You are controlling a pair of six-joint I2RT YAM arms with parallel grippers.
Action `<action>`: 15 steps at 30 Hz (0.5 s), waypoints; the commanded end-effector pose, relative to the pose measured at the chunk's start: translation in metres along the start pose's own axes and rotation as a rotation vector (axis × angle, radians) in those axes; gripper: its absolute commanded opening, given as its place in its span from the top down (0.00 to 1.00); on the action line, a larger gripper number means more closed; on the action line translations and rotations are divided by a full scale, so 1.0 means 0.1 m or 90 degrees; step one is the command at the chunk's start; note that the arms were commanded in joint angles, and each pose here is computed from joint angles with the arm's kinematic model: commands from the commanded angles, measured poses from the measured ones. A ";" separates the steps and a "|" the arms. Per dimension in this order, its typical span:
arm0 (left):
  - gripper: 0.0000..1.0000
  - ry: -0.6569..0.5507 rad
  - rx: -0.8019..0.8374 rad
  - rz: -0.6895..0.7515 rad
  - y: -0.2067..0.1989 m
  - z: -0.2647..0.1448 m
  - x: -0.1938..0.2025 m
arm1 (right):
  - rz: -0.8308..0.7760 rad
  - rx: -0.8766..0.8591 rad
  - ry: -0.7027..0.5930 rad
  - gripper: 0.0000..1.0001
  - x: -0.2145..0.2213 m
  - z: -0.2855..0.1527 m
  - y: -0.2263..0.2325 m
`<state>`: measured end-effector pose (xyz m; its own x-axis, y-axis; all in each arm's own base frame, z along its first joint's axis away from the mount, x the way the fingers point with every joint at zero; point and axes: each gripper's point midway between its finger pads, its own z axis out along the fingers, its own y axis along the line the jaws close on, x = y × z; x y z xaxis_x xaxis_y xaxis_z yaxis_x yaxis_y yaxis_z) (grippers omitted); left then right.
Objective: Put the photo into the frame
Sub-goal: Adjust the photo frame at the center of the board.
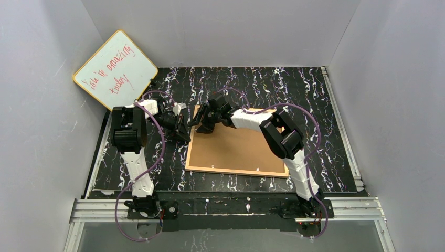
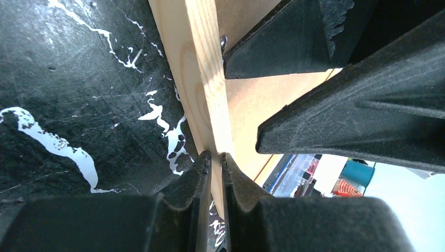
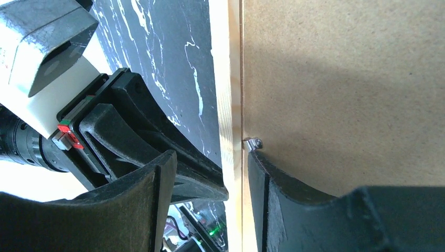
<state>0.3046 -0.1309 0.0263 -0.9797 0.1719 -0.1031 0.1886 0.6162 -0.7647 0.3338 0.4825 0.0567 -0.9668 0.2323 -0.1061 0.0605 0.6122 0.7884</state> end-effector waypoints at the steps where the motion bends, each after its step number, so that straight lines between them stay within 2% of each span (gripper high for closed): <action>1: 0.96 0.013 -0.084 0.082 0.25 0.15 -0.01 | 0.018 0.023 -0.027 0.39 -0.01 0.16 -0.09; 15: 0.97 0.014 -0.080 0.090 0.19 0.11 0.03 | 0.016 0.001 -0.068 0.39 -0.07 0.07 0.12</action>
<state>0.3042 -0.1311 0.0272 -0.9747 0.1807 -0.1314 0.2168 0.6229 -0.7517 0.3364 0.4857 0.0567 -0.9553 0.2858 -0.0755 0.1191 0.6058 0.7867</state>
